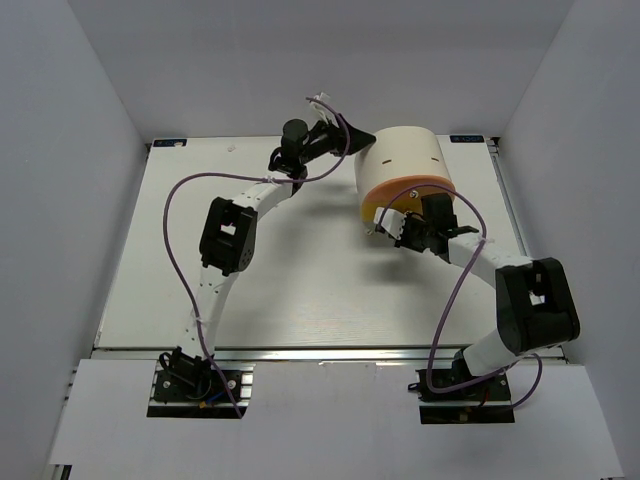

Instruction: Sort the tools into containers

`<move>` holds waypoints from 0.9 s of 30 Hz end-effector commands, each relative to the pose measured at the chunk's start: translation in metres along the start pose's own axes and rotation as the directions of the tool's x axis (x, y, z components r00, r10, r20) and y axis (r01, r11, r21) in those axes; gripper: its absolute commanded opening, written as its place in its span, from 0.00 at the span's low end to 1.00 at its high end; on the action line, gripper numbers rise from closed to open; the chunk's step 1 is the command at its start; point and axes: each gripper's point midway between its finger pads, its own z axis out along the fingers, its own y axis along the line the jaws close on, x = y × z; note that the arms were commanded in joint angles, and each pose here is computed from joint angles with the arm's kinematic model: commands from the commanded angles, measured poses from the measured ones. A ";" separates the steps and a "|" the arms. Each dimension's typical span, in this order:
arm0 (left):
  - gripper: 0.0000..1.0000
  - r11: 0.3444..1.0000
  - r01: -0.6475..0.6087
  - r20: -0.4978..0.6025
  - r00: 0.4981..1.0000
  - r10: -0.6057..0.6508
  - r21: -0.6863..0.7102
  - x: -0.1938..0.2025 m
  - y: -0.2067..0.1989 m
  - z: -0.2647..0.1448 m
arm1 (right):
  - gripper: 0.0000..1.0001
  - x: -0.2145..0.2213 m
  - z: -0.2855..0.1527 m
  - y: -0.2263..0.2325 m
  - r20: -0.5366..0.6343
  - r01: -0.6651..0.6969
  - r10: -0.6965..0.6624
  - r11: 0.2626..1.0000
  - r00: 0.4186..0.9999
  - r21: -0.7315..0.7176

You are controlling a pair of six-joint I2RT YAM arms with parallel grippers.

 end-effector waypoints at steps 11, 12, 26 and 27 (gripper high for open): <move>0.98 0.968 0.016 0.472 0.875 0.108 -0.251 -0.173 -0.022 -0.079 | 0.54 -0.062 -0.081 0.061 0.265 0.001 0.041 0.988 0.963 -0.157; 0.98 0.961 0.025 0.475 0.872 0.113 -0.275 -0.173 -0.018 -0.086 | 0.63 -0.064 -0.084 0.065 0.262 -0.055 0.099 0.984 0.960 -0.172; 0.98 0.875 -0.144 0.047 0.981 0.187 -0.463 -0.029 -0.106 -0.214 | 0.89 -0.112 -0.148 0.013 0.306 -0.778 0.760 0.622 0.574 -0.086; 0.98 0.874 -0.151 0.036 0.981 0.188 -0.463 -0.021 -0.112 -0.224 | 0.90 -0.118 -0.153 0.010 0.307 -0.775 0.758 0.625 0.576 -0.090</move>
